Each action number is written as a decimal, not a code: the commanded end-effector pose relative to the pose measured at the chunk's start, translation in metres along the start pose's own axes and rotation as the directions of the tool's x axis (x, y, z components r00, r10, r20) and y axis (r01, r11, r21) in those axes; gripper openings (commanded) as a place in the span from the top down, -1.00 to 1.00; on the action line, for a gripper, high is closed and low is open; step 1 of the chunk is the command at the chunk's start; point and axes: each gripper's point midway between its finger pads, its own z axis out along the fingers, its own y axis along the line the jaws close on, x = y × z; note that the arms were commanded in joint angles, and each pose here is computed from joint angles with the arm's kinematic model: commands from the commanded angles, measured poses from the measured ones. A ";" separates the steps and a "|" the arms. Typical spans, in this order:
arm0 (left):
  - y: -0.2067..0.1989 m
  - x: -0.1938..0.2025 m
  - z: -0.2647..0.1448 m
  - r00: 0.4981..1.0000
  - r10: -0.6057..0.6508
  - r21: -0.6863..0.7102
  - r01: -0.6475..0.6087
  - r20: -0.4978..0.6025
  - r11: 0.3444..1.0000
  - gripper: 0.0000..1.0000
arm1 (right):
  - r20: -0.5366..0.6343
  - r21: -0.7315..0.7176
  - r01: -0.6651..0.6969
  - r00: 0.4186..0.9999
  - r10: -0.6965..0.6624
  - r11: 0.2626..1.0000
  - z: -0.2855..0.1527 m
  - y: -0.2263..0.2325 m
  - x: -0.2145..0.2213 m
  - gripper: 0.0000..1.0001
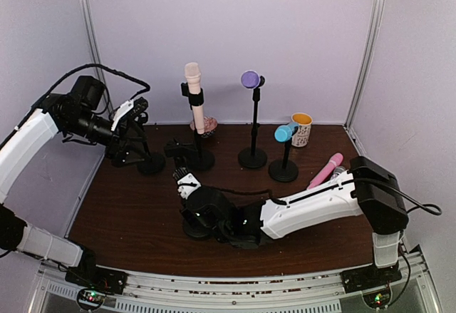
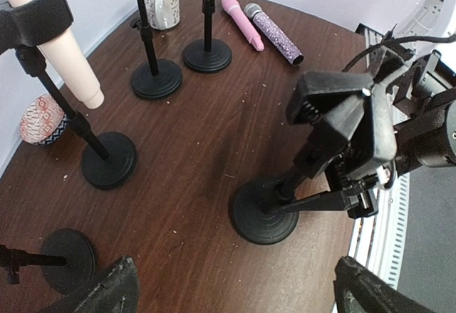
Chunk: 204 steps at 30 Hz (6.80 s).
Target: Remove the microphone from the stand
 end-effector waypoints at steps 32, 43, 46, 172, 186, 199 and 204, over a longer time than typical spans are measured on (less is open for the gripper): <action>-0.095 -0.007 0.021 0.976 -0.114 0.424 0.025 0.186 0.905 -0.12 | 0.274 -0.567 -0.236 0.850 0.450 0.790 -0.097 0.006 -0.243 1.00; -0.104 -0.010 0.018 0.971 -0.123 0.476 0.010 0.206 0.880 1.00 | 0.267 -0.611 -0.230 0.840 0.472 0.757 -0.097 0.018 -0.257 1.00; -0.104 -0.015 0.015 0.970 -0.114 0.471 -0.001 0.216 0.882 1.00 | 0.243 -0.635 -0.244 0.838 0.489 0.733 -0.100 0.020 -0.257 0.46; -0.094 -0.072 -0.025 0.944 -0.005 0.385 -0.131 0.331 0.914 1.00 | -0.061 -0.711 -0.458 0.795 0.603 0.533 -0.093 0.012 -0.270 0.82; -0.112 -0.071 -0.033 0.932 -0.076 0.515 -0.126 0.354 0.848 1.00 | -0.056 -0.997 -0.074 0.750 0.659 0.000 -0.209 0.027 -0.324 0.90; -0.116 -0.073 -0.036 0.927 -0.095 0.546 -0.130 0.364 0.827 1.00 | -0.139 -0.967 0.023 0.792 0.595 -0.255 -0.242 0.036 -0.326 0.31; -0.116 -0.076 -0.038 0.925 -0.088 0.543 -0.139 0.371 0.828 1.00 | -0.128 -0.985 -0.027 0.780 0.613 -0.171 -0.225 0.031 -0.319 -0.06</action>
